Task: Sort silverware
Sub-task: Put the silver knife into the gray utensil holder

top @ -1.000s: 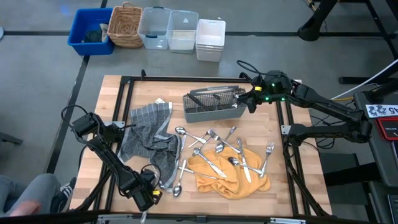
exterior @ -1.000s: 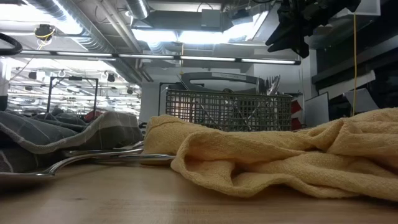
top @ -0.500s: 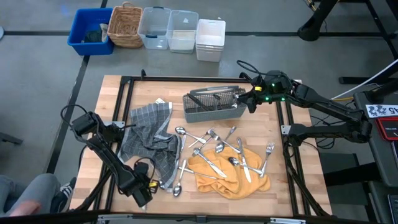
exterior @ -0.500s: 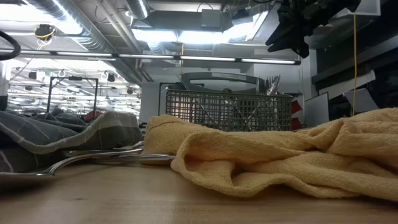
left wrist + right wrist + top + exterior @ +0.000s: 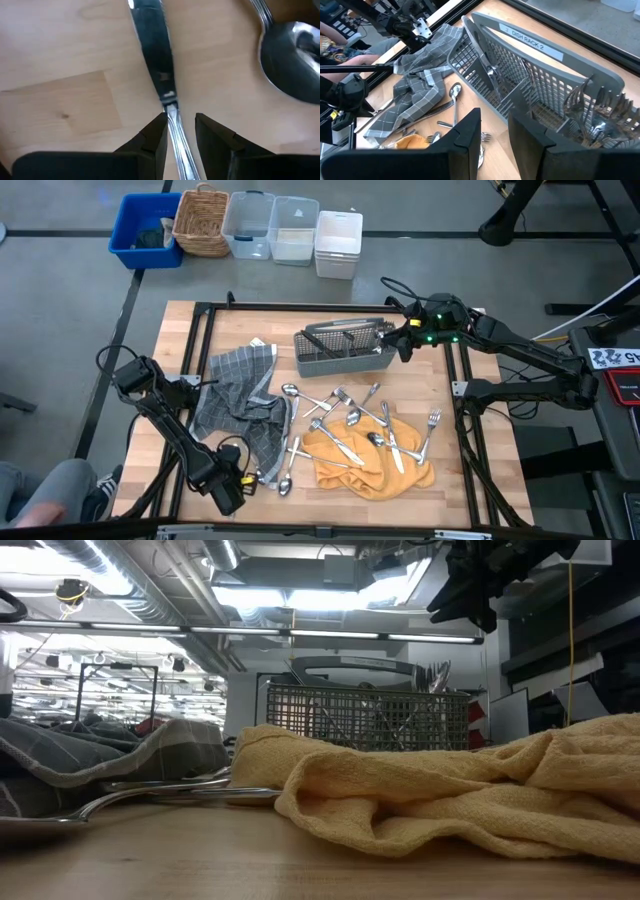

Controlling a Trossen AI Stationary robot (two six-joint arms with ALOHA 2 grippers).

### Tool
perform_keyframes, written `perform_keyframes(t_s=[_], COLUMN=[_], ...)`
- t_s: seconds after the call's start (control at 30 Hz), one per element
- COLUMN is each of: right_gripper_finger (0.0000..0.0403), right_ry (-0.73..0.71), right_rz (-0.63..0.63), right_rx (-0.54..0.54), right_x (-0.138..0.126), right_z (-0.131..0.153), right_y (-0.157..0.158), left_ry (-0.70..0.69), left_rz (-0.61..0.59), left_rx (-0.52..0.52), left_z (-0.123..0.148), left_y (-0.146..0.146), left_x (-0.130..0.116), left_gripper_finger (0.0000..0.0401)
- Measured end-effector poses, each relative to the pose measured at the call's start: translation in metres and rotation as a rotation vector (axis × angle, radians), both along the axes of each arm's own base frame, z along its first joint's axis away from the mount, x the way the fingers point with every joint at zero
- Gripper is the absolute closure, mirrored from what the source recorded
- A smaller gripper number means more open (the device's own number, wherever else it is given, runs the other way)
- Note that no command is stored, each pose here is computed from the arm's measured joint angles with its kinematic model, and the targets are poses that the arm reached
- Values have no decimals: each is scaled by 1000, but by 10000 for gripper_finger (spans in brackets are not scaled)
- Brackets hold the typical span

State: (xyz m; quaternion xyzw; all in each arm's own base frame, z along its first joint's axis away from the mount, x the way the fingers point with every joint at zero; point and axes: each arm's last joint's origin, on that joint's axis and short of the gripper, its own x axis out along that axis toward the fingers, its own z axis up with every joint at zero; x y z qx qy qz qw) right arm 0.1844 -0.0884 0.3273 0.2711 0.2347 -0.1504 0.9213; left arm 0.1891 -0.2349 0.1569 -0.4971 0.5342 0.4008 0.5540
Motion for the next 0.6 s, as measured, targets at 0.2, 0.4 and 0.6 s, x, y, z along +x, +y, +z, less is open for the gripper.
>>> perform_keyframes(t_s=[0.2,0.4,0.6], right_gripper_finger=[302,302,302], right_ry=[0,0,0], right_rz=[1,1,1], right_rx=[0,0,0], right_x=[0,0,0], right_z=[0,0,0], right_y=[0,0,0], left_ry=[21,19,42], left_rz=[-3,-7,-12], left_rx=[26,13,17], left_z=[-7,-15,-20], left_y=[0,-5,-7], left_x=[0,3,2], left_gripper_finger=[313,313,313])
